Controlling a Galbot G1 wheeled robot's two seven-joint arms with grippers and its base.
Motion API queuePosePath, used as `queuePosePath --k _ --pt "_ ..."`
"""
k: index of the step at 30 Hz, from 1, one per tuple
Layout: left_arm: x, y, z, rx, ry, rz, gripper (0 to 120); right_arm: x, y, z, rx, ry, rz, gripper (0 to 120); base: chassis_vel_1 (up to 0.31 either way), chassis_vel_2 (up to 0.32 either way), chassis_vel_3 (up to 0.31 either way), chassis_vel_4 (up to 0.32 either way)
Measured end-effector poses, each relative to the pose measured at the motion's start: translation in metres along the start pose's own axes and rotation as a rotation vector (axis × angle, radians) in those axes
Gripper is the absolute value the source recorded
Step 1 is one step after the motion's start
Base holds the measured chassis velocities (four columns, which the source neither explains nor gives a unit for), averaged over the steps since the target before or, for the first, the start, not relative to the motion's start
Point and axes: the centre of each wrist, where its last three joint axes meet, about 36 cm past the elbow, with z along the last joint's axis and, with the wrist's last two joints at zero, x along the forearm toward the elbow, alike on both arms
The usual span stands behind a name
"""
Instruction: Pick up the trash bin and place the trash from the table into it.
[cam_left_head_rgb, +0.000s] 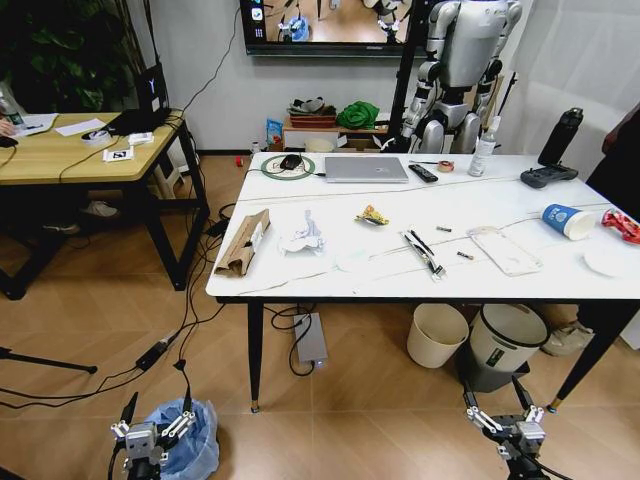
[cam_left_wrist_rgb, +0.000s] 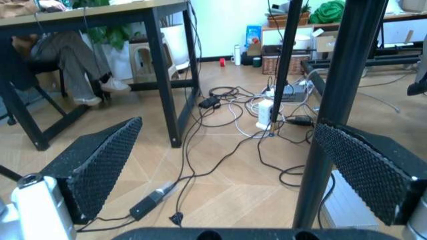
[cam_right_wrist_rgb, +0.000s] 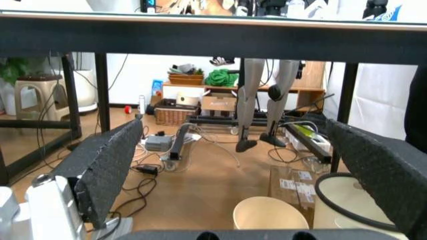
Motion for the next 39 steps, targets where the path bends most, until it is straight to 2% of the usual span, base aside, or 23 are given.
queuePosePath --k 39 --pt "0.0013 -0.0038 0.0011 0.019 0.009 0.004 100 -0.0056 -0.0001 0.0013 0.000 -0.007 0.000 100 0.000 0.000 0.000 0.000"
